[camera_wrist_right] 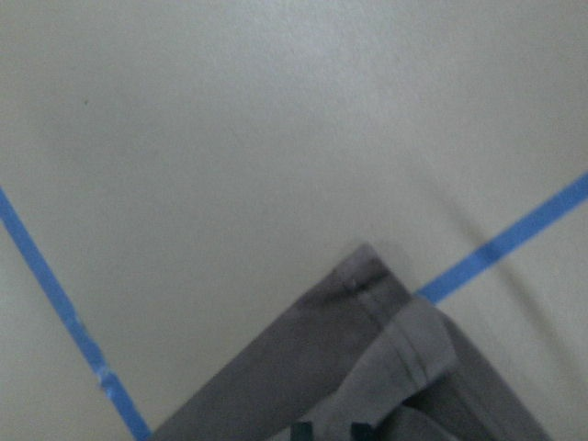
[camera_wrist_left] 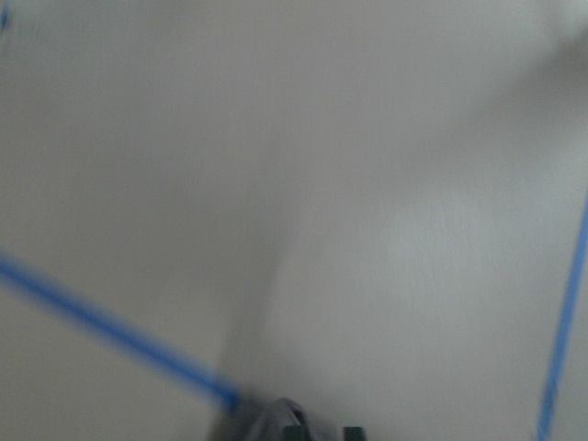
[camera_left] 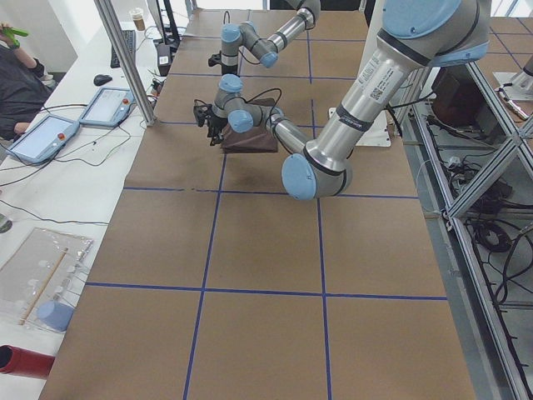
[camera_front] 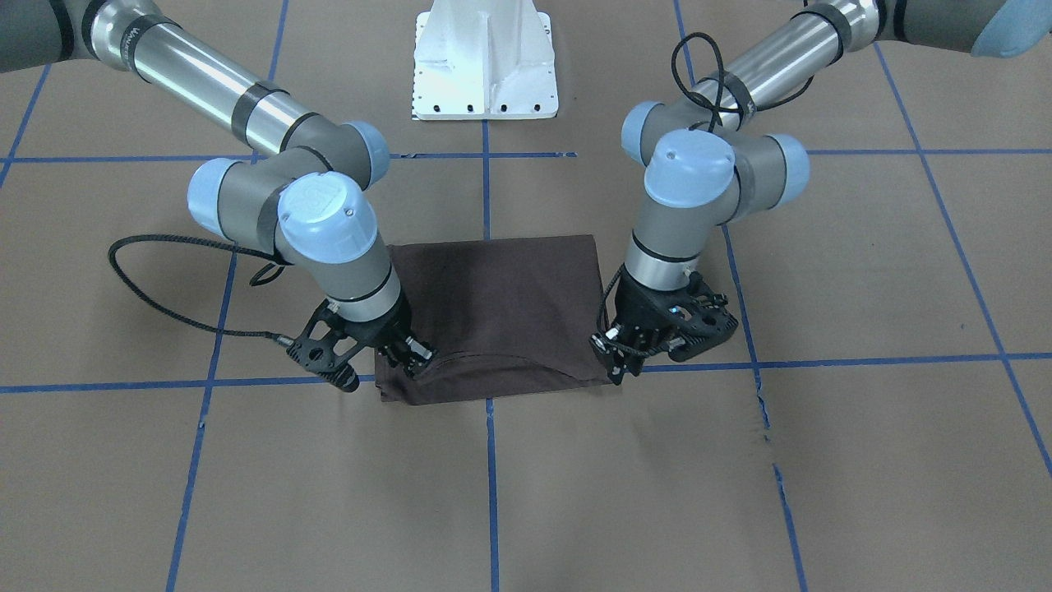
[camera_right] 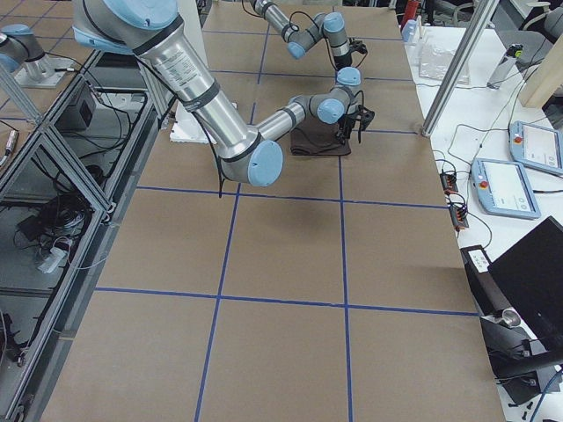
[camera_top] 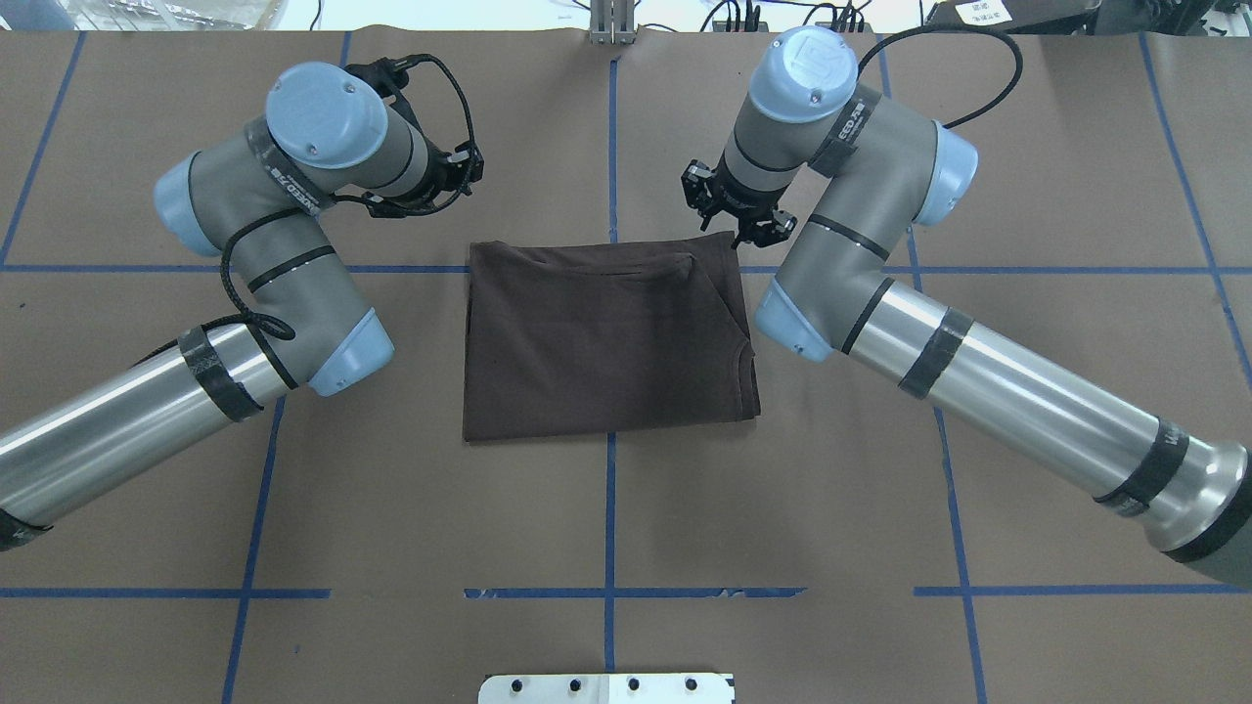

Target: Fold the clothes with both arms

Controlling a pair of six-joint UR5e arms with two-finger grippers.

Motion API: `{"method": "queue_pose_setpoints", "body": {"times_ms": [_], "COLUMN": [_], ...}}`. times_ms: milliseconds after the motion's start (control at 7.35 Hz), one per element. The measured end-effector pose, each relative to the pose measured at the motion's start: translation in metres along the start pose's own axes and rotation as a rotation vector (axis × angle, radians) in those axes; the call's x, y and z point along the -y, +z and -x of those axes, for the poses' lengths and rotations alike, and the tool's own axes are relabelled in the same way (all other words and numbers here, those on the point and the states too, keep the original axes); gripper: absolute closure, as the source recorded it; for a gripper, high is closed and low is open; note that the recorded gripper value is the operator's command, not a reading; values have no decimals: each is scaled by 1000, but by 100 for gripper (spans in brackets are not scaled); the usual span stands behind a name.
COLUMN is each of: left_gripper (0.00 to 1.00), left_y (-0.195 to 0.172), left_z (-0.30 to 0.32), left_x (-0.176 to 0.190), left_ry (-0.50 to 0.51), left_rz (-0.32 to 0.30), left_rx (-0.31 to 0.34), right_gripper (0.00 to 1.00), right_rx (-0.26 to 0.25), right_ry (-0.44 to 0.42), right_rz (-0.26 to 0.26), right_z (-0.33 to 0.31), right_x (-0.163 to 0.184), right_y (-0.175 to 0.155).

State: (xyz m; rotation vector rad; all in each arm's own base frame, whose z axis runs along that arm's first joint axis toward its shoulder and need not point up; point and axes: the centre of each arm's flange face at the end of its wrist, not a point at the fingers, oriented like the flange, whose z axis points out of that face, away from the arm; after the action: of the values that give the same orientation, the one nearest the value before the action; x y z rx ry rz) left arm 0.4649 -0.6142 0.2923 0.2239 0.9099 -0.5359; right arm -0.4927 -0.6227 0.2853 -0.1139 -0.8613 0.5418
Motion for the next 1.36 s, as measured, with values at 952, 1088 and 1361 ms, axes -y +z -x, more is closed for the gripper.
{"method": "queue_pose_setpoints", "body": {"times_ms": [952, 1088, 1361], "left_gripper": [0, 0, 0], "left_y": [-100, -125, -177], "left_z": [168, 220, 345], "left_x": [121, 150, 205], "left_ry": [487, 590, 767], "left_rz": [-3, 11, 94], "left_rx": [97, 160, 181], "right_gripper": [0, 0, 0], "right_rx": [-129, -154, -135], "right_ry": [-453, -532, -636], "right_rz": [-52, -41, 14], "right_z": [-186, -251, -402], "right_x": [205, 230, 255], "right_y": [-110, -128, -162]}}
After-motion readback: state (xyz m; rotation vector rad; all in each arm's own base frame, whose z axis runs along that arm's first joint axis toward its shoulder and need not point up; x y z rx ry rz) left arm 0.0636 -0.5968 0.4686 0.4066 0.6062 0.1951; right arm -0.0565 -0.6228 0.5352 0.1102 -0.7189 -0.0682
